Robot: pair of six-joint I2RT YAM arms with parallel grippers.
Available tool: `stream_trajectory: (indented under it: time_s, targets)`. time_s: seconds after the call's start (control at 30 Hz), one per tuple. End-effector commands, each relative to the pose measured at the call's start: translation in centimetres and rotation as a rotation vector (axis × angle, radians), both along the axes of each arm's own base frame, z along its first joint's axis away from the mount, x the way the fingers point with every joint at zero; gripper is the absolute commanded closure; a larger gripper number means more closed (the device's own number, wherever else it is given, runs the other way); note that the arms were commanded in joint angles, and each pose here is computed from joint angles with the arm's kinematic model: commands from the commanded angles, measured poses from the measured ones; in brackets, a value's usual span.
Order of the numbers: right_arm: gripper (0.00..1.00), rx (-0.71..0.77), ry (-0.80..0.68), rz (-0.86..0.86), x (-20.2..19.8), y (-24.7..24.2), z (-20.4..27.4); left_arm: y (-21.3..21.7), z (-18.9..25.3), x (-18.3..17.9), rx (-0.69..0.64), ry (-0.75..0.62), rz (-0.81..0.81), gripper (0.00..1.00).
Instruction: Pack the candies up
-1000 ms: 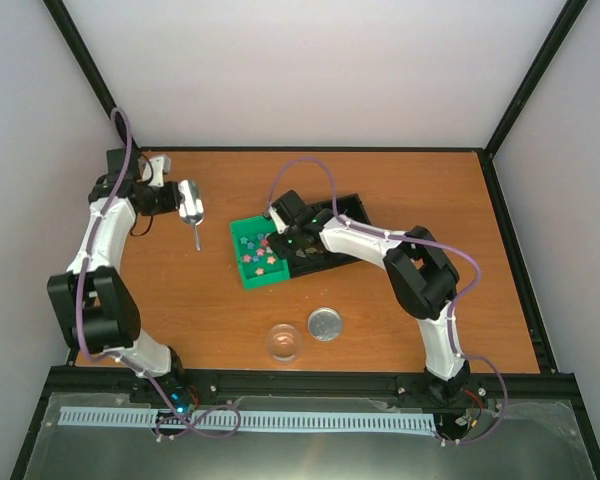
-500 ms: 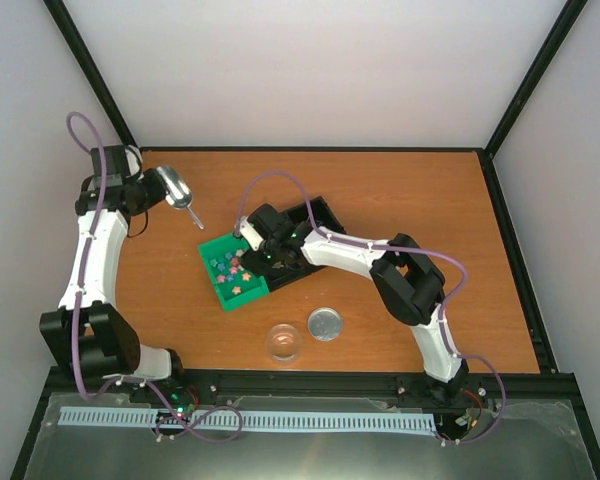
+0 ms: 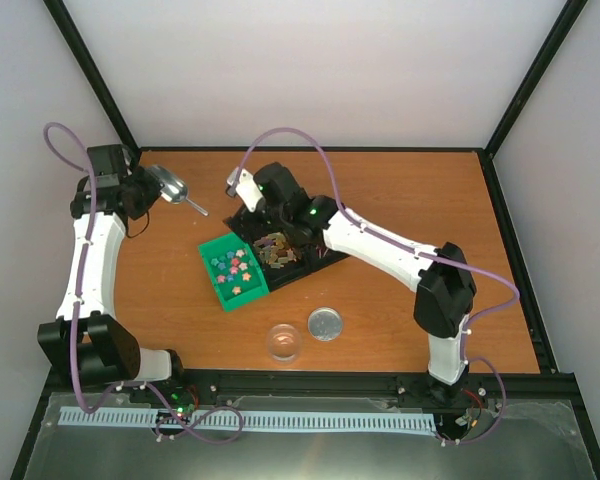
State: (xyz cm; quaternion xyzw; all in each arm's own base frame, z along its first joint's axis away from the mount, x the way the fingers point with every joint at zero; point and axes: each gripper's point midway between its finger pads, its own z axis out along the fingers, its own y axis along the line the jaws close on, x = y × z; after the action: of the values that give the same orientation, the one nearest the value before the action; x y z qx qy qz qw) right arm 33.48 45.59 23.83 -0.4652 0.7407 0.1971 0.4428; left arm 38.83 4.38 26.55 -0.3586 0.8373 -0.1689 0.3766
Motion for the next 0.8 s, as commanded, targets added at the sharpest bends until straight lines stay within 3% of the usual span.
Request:
stream_trajectory:
  time_s: [0.0,0.13,0.23,0.7,0.77]
  targets:
    - [0.0,0.022,-0.066,0.041,0.3,1.1,3.9,-0.8,1.7,-1.0,-0.096,0.004,0.071,0.99]
    - [0.0,0.059,-0.054,0.106,-0.4,2.9,5.9,-2.3,1.5,-1.7,-0.197,0.024,0.054,0.99]
    - [0.06,0.051,-0.082,0.129,-1.0,4.3,6.3,-2.8,1.8,-2.2,-0.234,0.018,0.054,0.99]
    - [0.51,-0.056,-0.244,0.104,-1.7,6.4,5.0,-4.0,0.9,-2.9,-0.318,0.027,0.037,0.99]
    - [0.54,-0.056,-0.259,0.098,-1.6,6.5,5.1,-4.3,0.6,-2.9,-0.333,0.034,0.031,0.99]
